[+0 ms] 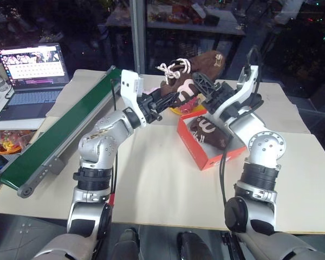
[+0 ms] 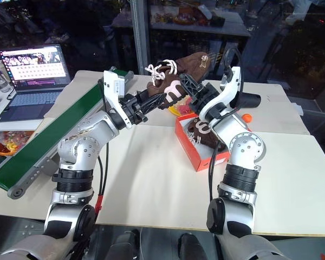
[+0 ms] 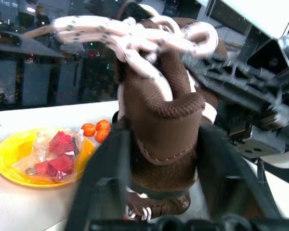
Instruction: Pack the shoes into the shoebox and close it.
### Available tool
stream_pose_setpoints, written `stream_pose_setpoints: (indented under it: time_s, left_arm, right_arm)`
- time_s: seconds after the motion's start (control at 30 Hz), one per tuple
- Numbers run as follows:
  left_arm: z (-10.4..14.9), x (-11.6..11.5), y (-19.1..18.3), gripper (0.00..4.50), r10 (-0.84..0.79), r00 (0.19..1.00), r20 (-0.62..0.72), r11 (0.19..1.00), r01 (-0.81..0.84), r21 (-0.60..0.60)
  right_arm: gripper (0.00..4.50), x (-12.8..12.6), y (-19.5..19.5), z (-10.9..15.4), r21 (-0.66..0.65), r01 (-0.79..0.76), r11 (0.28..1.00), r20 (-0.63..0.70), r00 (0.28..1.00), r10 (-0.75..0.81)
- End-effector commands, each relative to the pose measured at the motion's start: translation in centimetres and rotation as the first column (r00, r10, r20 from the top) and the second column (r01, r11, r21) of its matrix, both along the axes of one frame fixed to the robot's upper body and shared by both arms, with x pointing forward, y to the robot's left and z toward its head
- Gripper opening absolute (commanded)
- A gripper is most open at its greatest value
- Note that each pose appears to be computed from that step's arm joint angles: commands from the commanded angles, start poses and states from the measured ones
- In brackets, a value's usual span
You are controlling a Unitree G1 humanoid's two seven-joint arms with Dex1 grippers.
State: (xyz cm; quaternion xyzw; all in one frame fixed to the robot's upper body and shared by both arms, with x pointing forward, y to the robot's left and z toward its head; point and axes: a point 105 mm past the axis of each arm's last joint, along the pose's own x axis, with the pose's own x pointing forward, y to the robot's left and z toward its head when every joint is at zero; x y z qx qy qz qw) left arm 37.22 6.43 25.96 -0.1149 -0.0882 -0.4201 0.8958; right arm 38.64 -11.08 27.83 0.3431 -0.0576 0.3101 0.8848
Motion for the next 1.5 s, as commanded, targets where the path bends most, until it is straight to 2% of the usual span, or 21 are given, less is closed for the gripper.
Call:
stream_pose_setpoints:
  time_s: [0.03, 0.07, 0.13, 0.2, 0.23, 0.3, 0.33, 0.37, 0.43, 0.57, 0.67, 0.8, 0.93, 1.03, 1.23, 1.3, 1.37, 1.5]
  left_arm:
    - [-0.5, 0.8, 3.0, 4.22, 0.100, 0.995, -0.019, 0.995, -0.100, 0.019]
    - [-1.1, 1.1, 4.0, 4.50, 0.134, 0.990, -0.032, 0.990, -0.133, 0.041]
    - [-1.8, 1.4, 5.6, 4.50, 0.184, 0.982, -0.051, 0.982, -0.181, 0.063]
    - [-2.1, 1.4, 6.2, 4.50, 0.203, 0.978, -0.057, 0.978, -0.199, 0.067]
    - [-2.3, 1.3, 6.7, 4.50, 0.220, 0.974, -0.062, 0.974, -0.215, 0.074]
    - [-2.8, 1.0, 7.5, 4.50, 0.248, 0.966, -0.073, 0.966, -0.242, 0.086]
    - [-3.0, 0.8, 7.6, 4.50, 0.255, 0.964, -0.074, 0.964, -0.248, 0.092]
    - [-3.1, 0.7, 7.5, 4.50, 0.256, 0.964, -0.073, 0.964, -0.249, 0.095]
    - [-3.2, 0.5, 7.3, 4.50, 0.255, 0.964, -0.073, 0.964, -0.248, 0.097]
    - [-3.3, 0.0, 7.1, 4.50, 0.260, 0.963, -0.075, 0.963, -0.253, 0.094]
    - [-3.3, -0.4, 7.1, 4.50, 0.271, 0.960, -0.075, 0.960, -0.264, 0.092]
    - [-3.3, -0.6, 7.2, 4.50, 0.284, 0.956, -0.077, 0.956, -0.277, 0.093]
    - [-3.6, -0.8, 7.2, 4.50, 0.295, 0.952, -0.082, 0.953, -0.288, 0.089]
    - [-3.8, -1.0, 7.3, 4.50, 0.307, 0.948, -0.080, 0.949, -0.300, 0.093]
    - [-4.2, -1.5, 7.3, 4.50, 0.317, 0.945, -0.079, 0.945, -0.308, 0.106]
    - [-4.3, -1.7, 7.3, 4.50, 0.320, 0.944, -0.077, 0.944, -0.310, 0.114]
    - [-4.5, -1.9, 7.3, 4.50, 0.322, 0.944, -0.073, 0.942, -0.311, 0.128]
    - [-4.7, -2.1, 7.2, 4.50, 0.321, 0.944, -0.073, 0.940, -0.309, 0.142]
  right_arm:
    - [0.45, -0.2, -2.1, 3.5, -0.050, 0.066, 0.997, 0.130, 0.990, -0.059]
    - [0.44, 0.0, -2.8, 3.7, -0.099, 0.094, 0.991, 0.146, 0.986, -0.079]
    - [0.43, 0.3, -4.2, 3.8, -0.246, 0.152, 0.957, 0.183, 0.977, -0.108]
    - [0.42, 0.4, -4.9, 3.6, -0.331, 0.174, 0.927, 0.199, 0.974, -0.112]
    - [0.42, 0.7, -5.6, 3.1, -0.429, 0.195, 0.882, 0.211, 0.971, -0.113]
    - [0.42, 1.6, -7.3, 0.3, -0.658, 0.199, 0.727, 0.189, 0.977, -0.096]
    - [0.42, 1.8, -8.0, -1.2, -0.734, 0.172, 0.658, 0.159, 0.984, -0.080]
    - [0.42, 2.0, -8.4, -2.5, -0.770, 0.132, 0.625, 0.121, 0.991, -0.061]
    - [0.41, 2.1, -8.9, -4.4, -0.789, 0.068, 0.610, 0.059, 0.998, -0.034]
    - [0.41, 2.3, -9.9, -7.9, -0.843, -0.014, 0.537, -0.024, 1.000, -0.010]
    - [0.41, 2.2, -9.7, -9.3, -0.858, -0.078, 0.508, -0.074, 0.997, 0.028]
    - [0.41, 1.7, -9.1, -11.4, -0.887, -0.187, 0.422, -0.160, 0.982, 0.100]
    - [0.41, 0.8, -8.3, -14.6, -0.915, -0.343, 0.214, -0.305, 0.933, 0.193]
    - [0.41, 0.4, -7.6, -16.7, -0.904, -0.428, 0.023, -0.408, 0.876, 0.256]
    - [0.41, 1.2, -5.7, -19.3, -0.877, -0.454, -0.158, -0.481, 0.833, 0.275]
    - [1.42, 1.5, -4.4, -20.3, -0.871, -0.458, -0.176, -0.490, 0.825, 0.281]
    - [1.98, 1.5, -3.5, -20.6, -0.871, -0.465, -0.160, -0.492, 0.819, 0.296]
    - [3.34, 2.3, -2.0, -19.3, -0.895, -0.442, -0.054, -0.435, 0.843, 0.316]
